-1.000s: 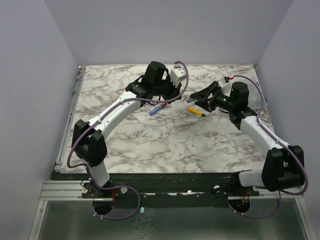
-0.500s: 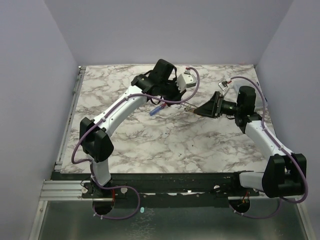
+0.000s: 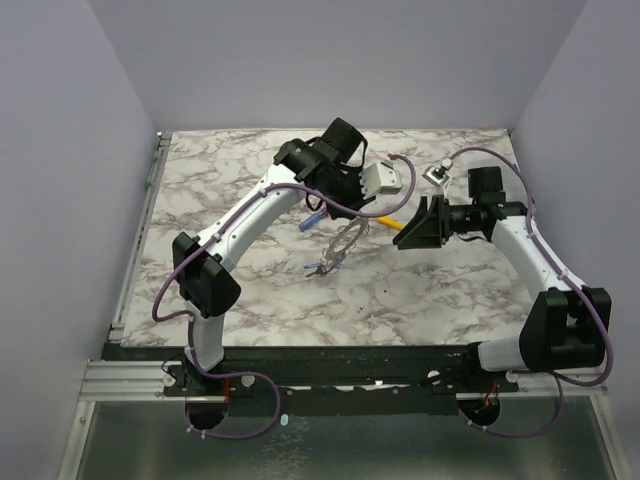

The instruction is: Remove the keys from the keyring

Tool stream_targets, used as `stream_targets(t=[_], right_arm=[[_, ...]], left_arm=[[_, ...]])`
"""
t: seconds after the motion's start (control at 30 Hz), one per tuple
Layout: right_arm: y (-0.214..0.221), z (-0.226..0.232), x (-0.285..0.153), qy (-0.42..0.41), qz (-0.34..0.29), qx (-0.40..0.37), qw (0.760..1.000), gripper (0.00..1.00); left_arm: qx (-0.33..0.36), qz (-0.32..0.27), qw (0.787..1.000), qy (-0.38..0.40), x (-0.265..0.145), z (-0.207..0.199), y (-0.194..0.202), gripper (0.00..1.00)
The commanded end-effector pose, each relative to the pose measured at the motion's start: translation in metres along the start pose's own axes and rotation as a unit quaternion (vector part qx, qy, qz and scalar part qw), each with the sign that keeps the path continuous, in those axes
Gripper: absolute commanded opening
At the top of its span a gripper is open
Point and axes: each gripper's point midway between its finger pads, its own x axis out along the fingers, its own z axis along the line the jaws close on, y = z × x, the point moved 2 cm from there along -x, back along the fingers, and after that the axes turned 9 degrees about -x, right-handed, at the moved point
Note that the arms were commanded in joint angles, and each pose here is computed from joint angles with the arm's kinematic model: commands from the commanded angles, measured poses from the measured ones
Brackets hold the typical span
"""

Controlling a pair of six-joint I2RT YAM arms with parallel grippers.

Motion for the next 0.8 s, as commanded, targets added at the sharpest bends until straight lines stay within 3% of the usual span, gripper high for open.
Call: stream_targets(t=[0.0, 0.17, 0.37, 0.57, 0.67, 0.73, 0.77], right_arm=[[0.008, 0.018, -0.003, -0.039, -0.011, -0.026, 0.999, 0.79], [-0.014, 0.026, -0.006, -0.040, -0.038, -0.100, 0.993, 0.71], [-0.046, 0.017, -0.023, -0.026, -0.075, -0.087, 0.993, 0.70], [-0.071, 0.008, -0.045, -0.023, -0.120, 0.008, 0.992, 0.73], [-0.072, 0.003, -0.050, -0.016, -0.108, 0.050, 0.993, 0.73], [-0.065, -0.016, -0.052, 0.058, -0.059, 0.145, 0.986, 0.71], [-0.063, -0.030, -0.055, 0.114, -0.065, 0.170, 0.977, 0.69]], left_arm=[[0.070, 0.007, 0.997, -0.031, -0.014, -0.001, -0.011, 0.00], [0.132, 0.020, 0.990, -0.051, -0.020, -0.015, -0.014, 0.00], [0.166, 0.005, 0.983, -0.078, -0.029, -0.017, -0.019, 0.00], [0.185, -0.031, 0.977, -0.100, -0.041, -0.018, -0.027, 0.00], [0.186, -0.039, 0.977, -0.096, -0.043, -0.021, -0.028, 0.00], [0.189, -0.041, 0.976, -0.095, -0.044, -0.022, -0.028, 0.00], [0.191, -0.043, 0.976, -0.094, -0.044, -0.023, -0.028, 0.00]])
